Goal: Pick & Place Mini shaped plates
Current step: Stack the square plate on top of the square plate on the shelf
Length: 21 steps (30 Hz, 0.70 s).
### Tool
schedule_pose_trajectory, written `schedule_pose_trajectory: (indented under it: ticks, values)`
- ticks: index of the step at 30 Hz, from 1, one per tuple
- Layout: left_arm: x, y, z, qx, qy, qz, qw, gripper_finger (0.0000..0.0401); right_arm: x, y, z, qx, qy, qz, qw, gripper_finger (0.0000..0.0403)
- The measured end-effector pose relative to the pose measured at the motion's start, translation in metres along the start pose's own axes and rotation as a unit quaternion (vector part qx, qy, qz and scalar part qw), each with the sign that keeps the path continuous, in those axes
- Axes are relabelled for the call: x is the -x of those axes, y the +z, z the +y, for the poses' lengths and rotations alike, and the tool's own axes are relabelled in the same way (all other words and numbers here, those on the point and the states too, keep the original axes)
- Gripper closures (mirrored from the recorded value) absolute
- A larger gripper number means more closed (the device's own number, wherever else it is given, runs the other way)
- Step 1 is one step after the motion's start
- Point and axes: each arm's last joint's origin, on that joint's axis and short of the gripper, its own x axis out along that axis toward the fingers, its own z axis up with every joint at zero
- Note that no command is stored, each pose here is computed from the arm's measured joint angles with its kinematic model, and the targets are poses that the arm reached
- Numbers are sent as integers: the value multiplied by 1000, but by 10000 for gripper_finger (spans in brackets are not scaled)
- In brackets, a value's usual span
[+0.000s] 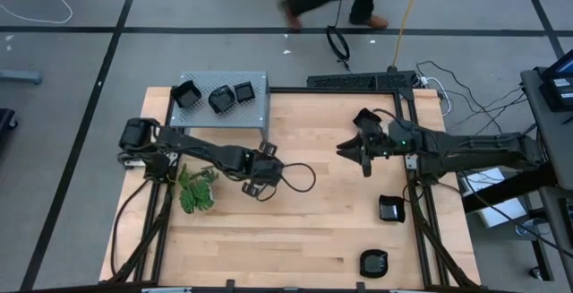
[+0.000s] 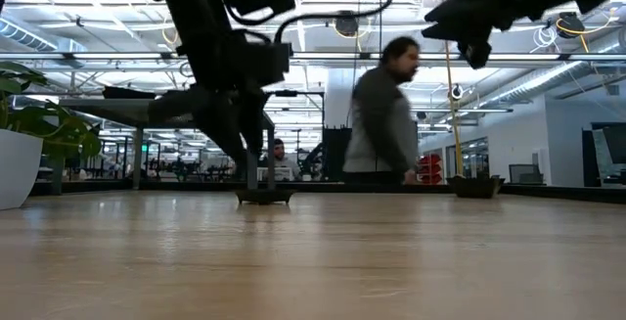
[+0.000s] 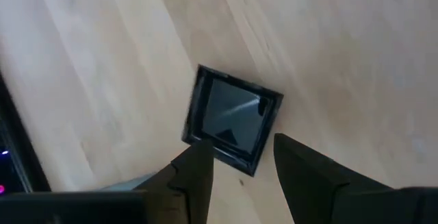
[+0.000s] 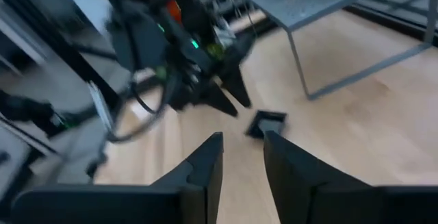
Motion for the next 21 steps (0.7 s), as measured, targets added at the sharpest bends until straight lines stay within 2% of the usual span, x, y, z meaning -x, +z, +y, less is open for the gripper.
schedule_pose_trajectory:
  ticks: [4, 9, 16, 21]
  values:
    - [-12, -2, 2, -13, -13, 10, 1000, 242, 2, -25, -12, -28, 16, -54, 998, 310]
    - [-25, -3, 1, -24, -52, 10, 998, 243, 5, -49, -25, -31, 16, -109, 993, 310]
    - [-37, -3, 0, -52, -48, 16, 997, 243, 12, -75, -37, -14, 25, -171, 985, 310]
    - [-39, -2, 6, -43, -26, 10, 999, 243, 16, -81, -40, -5, 39, -203, 978, 310]
